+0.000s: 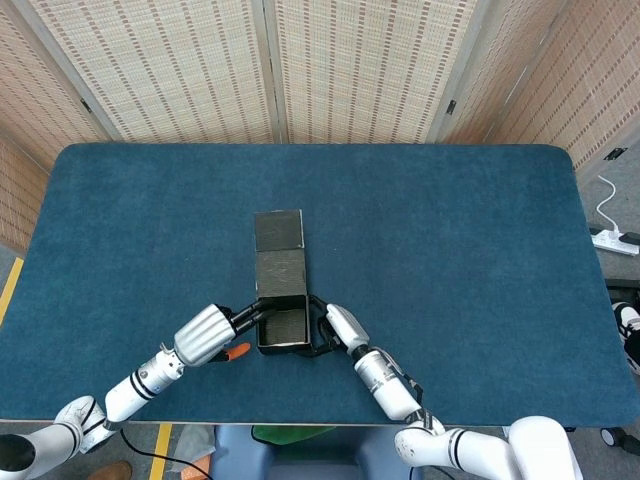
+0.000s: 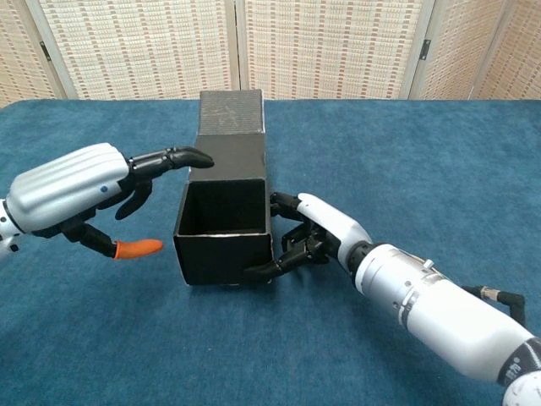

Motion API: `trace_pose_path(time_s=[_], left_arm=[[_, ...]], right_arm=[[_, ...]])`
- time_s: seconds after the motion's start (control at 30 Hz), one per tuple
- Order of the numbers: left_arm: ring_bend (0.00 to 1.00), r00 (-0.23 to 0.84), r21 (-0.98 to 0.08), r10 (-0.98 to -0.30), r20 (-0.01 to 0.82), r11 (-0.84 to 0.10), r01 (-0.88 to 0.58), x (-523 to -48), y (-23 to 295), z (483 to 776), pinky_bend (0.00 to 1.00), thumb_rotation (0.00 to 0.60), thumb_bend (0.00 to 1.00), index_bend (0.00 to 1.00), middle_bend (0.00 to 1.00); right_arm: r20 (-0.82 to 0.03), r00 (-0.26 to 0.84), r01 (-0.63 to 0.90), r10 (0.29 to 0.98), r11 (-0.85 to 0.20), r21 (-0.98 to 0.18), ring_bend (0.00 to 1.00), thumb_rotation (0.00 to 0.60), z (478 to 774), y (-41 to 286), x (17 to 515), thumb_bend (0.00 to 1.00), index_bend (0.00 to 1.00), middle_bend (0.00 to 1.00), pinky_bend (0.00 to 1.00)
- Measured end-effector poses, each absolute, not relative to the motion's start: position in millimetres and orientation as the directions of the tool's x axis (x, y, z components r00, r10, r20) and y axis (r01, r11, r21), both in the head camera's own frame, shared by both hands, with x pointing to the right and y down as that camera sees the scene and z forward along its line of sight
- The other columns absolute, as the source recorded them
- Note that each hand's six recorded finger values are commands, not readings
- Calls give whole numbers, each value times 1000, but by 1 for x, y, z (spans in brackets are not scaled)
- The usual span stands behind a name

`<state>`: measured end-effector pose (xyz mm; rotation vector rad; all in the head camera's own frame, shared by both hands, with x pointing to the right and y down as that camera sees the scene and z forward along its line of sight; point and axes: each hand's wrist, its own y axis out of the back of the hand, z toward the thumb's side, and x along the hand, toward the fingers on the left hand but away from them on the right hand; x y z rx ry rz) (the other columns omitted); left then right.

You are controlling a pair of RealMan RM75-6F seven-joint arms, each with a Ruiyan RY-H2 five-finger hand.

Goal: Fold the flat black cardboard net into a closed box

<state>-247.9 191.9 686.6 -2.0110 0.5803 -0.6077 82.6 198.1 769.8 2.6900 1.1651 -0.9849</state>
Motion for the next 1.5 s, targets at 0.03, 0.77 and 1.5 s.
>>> trace_pose_path(time_s=[0.03,0.77,1.5], left_arm=[[752,757,-859,-626,185,-477,-185,-250,190,685,878,600,314,85,160],[643,625,-191,-585,518,-791,-582,-278,195,702,891,600,228,0,0],[608,510,-167,-578,637,-750,-640,-275,193,749,890,600,209,0,0]], right_arm=[[-573,514,669,639,-716,-199,758,600,771,197,79,273,307,343,1000],[-600,537,626,593,-757,-188,592,600,763,218,85,36,0,0,1000],[-543,486,659,685,-695,-287,590,600,711,193,165,37,0,46,1000]])
